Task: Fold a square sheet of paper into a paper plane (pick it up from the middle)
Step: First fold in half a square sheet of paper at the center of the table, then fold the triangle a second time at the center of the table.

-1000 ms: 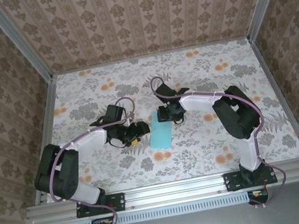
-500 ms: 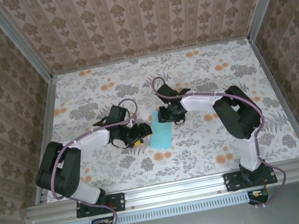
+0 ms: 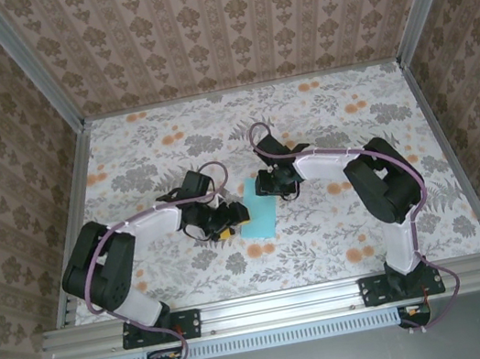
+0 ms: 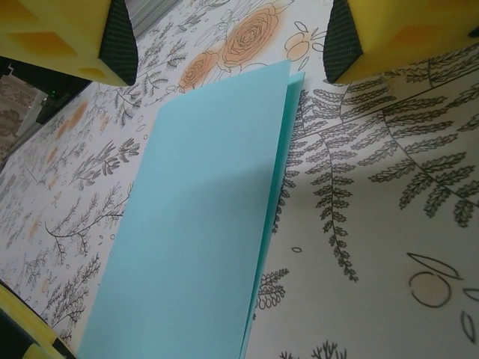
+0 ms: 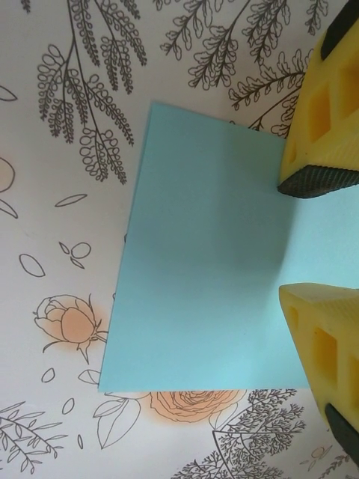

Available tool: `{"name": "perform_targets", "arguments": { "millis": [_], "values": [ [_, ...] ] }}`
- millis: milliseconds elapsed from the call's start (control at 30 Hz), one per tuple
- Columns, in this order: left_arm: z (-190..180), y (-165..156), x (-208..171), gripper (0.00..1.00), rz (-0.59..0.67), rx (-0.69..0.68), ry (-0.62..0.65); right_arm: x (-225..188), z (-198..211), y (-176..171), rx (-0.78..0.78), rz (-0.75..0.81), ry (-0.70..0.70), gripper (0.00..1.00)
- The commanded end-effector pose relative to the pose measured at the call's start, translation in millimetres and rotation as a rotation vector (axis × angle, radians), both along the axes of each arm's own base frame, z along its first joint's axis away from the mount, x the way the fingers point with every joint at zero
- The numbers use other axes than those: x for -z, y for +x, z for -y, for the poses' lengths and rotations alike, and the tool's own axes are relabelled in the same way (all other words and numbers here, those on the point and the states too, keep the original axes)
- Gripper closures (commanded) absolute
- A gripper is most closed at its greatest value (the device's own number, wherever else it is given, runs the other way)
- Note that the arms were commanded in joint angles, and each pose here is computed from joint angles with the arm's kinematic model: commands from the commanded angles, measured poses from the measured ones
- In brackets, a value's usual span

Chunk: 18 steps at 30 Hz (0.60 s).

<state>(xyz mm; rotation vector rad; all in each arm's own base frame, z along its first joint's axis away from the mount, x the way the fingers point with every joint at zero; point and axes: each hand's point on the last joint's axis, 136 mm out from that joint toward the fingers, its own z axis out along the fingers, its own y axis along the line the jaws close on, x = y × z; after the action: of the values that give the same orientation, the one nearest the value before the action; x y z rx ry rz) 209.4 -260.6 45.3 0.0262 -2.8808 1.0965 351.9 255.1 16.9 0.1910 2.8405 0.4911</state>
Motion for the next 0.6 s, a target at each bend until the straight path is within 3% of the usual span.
{"name": "perform_targets", "arguments": {
  "millis": [0,567],
  "values": [
    [5.2,-5.1,-1.6,0.31,-0.023,0.027,-0.001,38.8,18.7,-25.8,0.020,-0.119,-0.073,0.62],
    [15.3,-15.5,3.3,0.32,-0.050,0.108,0.015,40.5,19.6,-27.9,0.020,-0.122,-0.073,0.62]
  ]
}}
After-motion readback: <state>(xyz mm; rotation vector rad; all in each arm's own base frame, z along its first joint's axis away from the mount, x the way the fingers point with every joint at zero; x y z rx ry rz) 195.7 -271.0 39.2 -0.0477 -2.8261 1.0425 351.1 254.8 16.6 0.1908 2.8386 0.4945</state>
